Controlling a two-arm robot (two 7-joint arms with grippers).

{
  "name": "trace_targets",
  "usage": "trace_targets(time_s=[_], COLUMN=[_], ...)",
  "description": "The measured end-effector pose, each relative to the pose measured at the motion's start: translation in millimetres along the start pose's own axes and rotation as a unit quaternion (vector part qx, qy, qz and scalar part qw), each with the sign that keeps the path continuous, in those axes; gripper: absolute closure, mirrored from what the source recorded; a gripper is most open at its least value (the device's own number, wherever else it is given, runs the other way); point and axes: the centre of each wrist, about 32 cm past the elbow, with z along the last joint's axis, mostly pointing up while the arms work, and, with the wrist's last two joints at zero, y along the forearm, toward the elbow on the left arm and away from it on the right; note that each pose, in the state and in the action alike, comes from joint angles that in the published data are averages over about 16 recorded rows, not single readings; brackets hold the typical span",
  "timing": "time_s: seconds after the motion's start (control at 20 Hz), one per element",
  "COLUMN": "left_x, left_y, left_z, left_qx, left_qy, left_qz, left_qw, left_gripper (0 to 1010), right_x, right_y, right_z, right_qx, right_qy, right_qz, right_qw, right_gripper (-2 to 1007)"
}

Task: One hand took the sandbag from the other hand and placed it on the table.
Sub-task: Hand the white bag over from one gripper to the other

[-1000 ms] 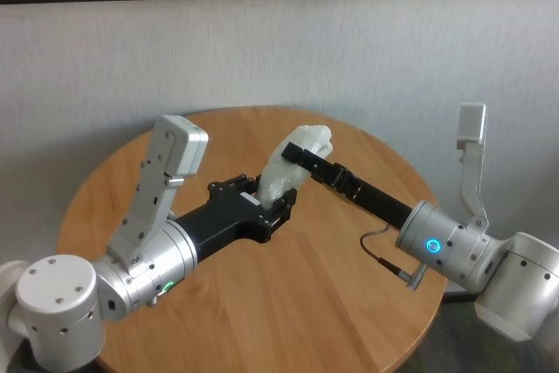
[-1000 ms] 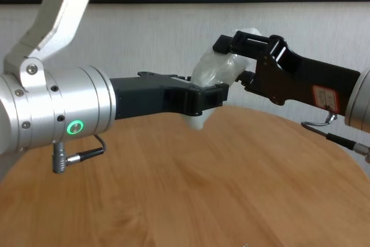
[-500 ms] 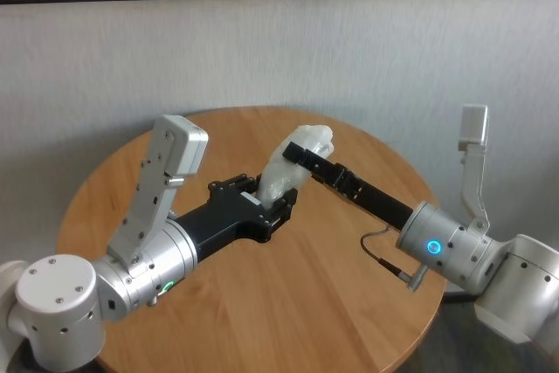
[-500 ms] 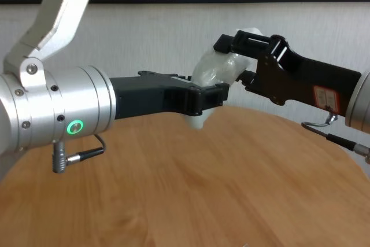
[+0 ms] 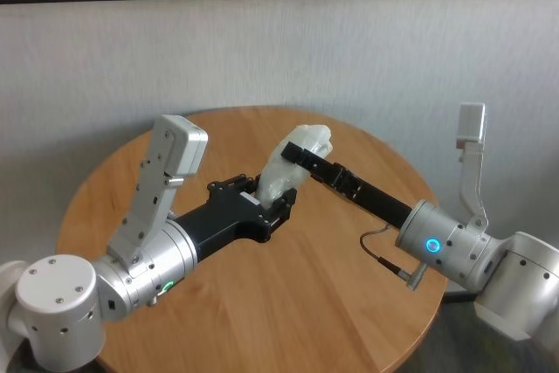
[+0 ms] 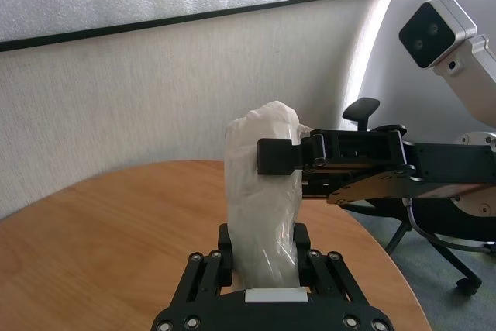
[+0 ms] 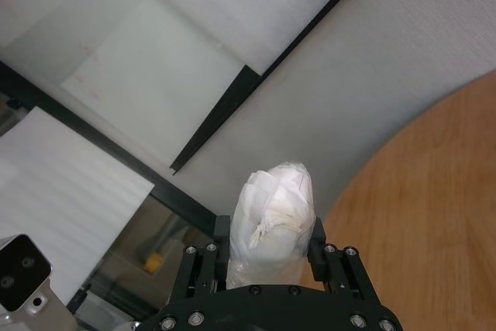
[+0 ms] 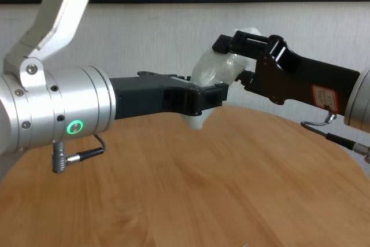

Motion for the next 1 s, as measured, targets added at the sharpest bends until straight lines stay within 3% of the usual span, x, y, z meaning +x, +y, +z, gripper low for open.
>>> trace_targets(time_s=[0.6,1.0], left_x=[0.0,0.8], left_y=[0.0,0.0], left_z=[0.0,-0.2], left_qx=[0.0,0.004], left_qy=[0.0,-0.002], left_qz=[0.0,0.024], left_qw=[1.0,0.9997], left_gripper=[173,31], right_x=[3.5,11.8], right_y=[-0.6,-8.8], right_z=[2.4,13.5], right_qx=[0.012,0.029], right_qy=[-0.016,-0.059], right_qz=[-0.016,-0.052], right_qw=[0.9997,0.9965], right_gripper=[437,437])
